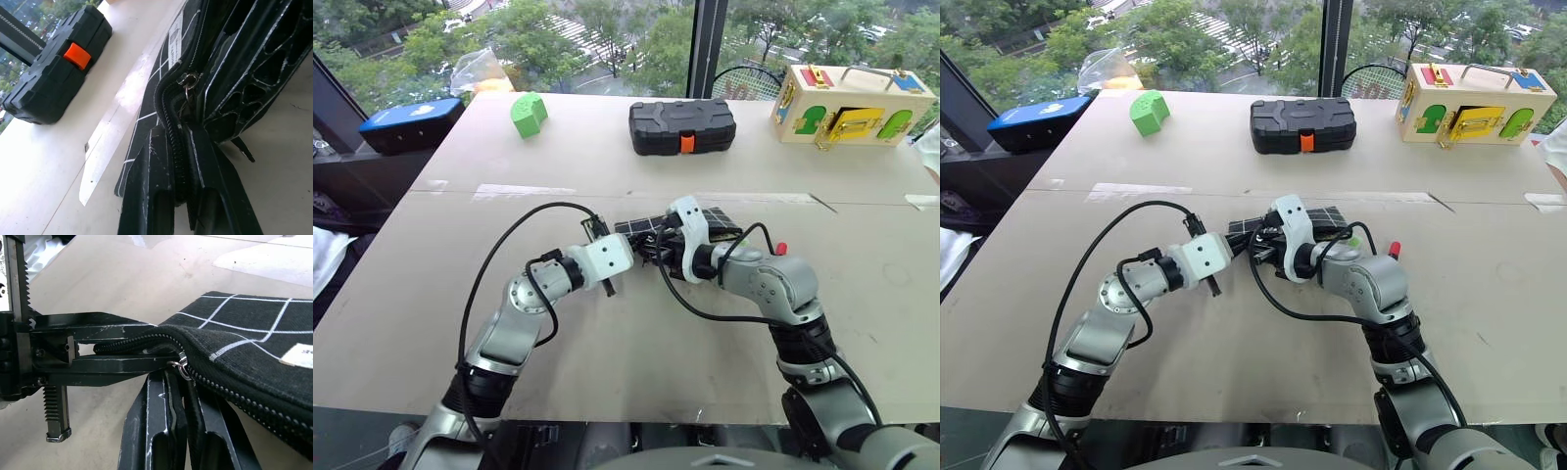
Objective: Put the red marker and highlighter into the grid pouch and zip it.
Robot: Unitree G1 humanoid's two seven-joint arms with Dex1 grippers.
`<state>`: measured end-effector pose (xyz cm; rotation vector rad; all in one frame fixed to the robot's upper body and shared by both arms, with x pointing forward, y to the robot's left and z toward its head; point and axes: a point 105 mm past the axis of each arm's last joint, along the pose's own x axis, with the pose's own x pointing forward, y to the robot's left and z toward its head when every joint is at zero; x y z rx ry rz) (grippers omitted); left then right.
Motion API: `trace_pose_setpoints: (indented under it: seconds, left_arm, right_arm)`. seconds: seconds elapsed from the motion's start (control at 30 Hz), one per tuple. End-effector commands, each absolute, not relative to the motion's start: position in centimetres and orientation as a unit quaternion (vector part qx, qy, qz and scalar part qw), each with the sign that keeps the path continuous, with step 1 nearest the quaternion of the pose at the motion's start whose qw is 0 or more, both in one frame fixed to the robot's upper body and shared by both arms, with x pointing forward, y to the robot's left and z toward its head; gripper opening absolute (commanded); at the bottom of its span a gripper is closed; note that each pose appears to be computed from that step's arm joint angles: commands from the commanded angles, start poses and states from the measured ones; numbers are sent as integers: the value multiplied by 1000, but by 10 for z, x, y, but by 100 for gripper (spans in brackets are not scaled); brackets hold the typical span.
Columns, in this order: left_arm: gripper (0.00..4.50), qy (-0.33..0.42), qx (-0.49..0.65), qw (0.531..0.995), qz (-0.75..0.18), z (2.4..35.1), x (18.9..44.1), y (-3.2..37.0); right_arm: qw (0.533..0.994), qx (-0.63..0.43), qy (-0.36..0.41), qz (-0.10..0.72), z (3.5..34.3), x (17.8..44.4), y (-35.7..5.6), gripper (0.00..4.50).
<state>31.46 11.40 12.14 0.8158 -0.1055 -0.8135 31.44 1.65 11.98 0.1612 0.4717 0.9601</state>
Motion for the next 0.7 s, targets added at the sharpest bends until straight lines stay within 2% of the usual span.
trace_pose_setpoints:
  seconds: [0.03,0.07,0.1,0.2,0.33,0.37,0.4,0.47,0.5,0.7]
  left_arm:
    - [0,-82,374,836,-392,135,313,100]
    - [0,-79,370,840,-390,134,313,102]
    - [0,-75,367,843,-387,133,314,105]
    - [0,-64,360,850,-379,131,315,112]
    - [0,-61,359,853,-375,131,314,118]
    - [0,-60,359,853,-375,130,314,119]
    - [0,-60,358,853,-374,129,313,120]
    - [0,-59,358,853,-375,128,312,121]
    - [0,-59,357,853,-376,128,312,121]
    - [0,-65,357,848,-386,129,310,119]
  right_arm:
    - [833,65,187,517,135,299,30,7]
    - [830,66,183,523,137,296,26,66]
    - [832,65,177,522,139,295,21,93]
    - [843,45,163,510,144,290,-1,224]
    - [853,62,140,499,158,279,-26,224]
    - [859,70,135,490,161,278,-32,156]
    - [864,76,130,480,163,279,-37,138]
    - [882,91,128,444,164,285,-47,33]
    - [892,99,129,422,163,289,-52,15]
    - [917,118,155,347,149,313,-63,15]
